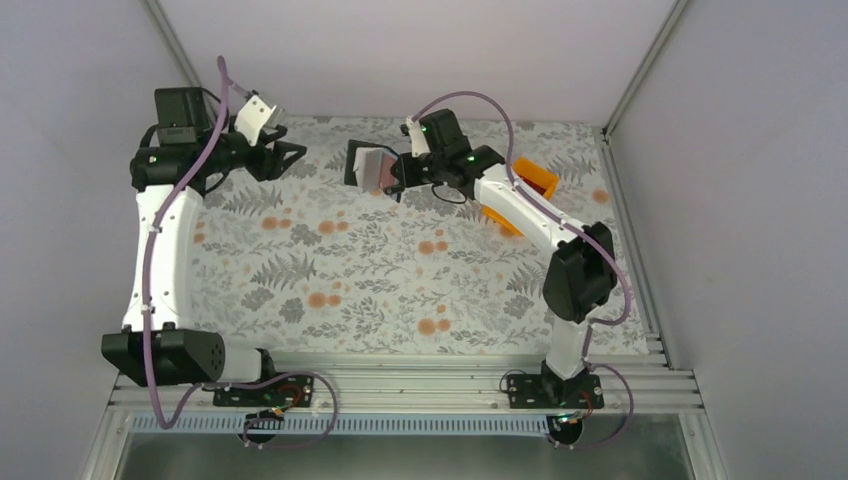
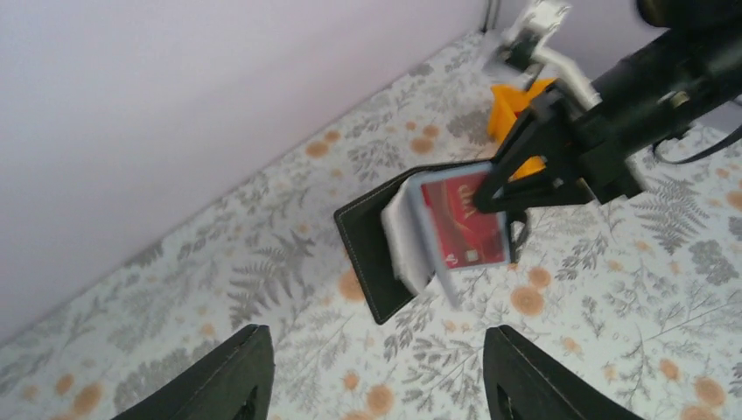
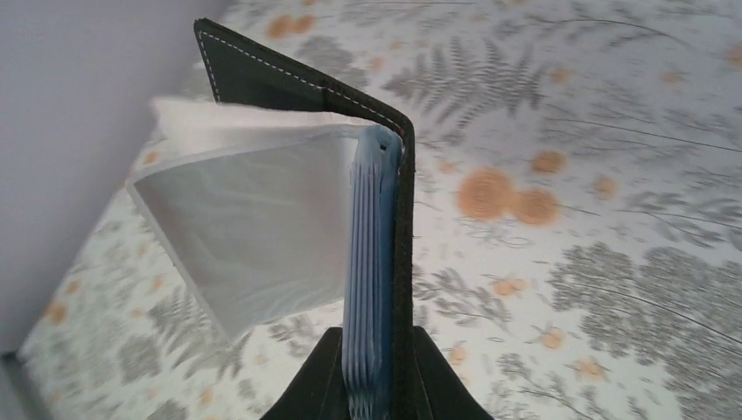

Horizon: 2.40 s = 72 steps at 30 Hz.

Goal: Take the credit cards out of the card holder

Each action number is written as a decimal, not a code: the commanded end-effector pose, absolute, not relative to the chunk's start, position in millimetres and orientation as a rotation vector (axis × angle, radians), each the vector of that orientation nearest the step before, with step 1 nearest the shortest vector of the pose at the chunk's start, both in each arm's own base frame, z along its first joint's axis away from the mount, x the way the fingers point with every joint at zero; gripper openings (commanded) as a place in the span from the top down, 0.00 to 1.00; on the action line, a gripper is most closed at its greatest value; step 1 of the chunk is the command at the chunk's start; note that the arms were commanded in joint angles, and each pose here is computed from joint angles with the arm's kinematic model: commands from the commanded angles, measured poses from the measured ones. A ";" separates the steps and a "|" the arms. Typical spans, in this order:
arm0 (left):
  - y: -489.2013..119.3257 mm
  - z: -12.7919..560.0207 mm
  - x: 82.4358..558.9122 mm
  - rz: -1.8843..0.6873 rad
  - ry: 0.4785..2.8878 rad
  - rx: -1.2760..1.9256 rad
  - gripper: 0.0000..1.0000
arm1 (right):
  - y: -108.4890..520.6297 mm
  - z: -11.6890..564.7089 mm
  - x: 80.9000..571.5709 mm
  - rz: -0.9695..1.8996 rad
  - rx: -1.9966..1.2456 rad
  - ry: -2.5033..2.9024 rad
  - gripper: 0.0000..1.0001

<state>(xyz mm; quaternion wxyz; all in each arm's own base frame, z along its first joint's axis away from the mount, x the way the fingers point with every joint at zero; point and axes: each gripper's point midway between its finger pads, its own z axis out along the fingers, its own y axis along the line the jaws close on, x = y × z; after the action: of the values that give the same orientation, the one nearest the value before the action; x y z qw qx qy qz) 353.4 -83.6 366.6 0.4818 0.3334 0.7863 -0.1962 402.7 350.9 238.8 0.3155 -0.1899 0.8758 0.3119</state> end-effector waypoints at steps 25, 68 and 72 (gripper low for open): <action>-183.6 275.8 363.5 -0.872 2.083 0.794 0.66 | 390.8 305.1 366.0 1.008 -0.762 2.037 0.96; -202.0 322.3 301.5 -1.073 1.777 1.097 0.72 | 384.5 379.8 263.2 1.342 -1.258 1.468 0.96; -217.6 333.6 278.2 -1.218 1.691 1.168 0.79 | 388.0 377.4 270.9 1.331 -1.239 1.489 0.96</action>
<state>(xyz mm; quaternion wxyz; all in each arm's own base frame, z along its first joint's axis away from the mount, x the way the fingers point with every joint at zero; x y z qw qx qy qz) 309.1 -189.7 317.5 0.3883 0.4078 0.7207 -0.4043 303.4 375.4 327.3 0.3495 -0.4312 0.6799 0.4792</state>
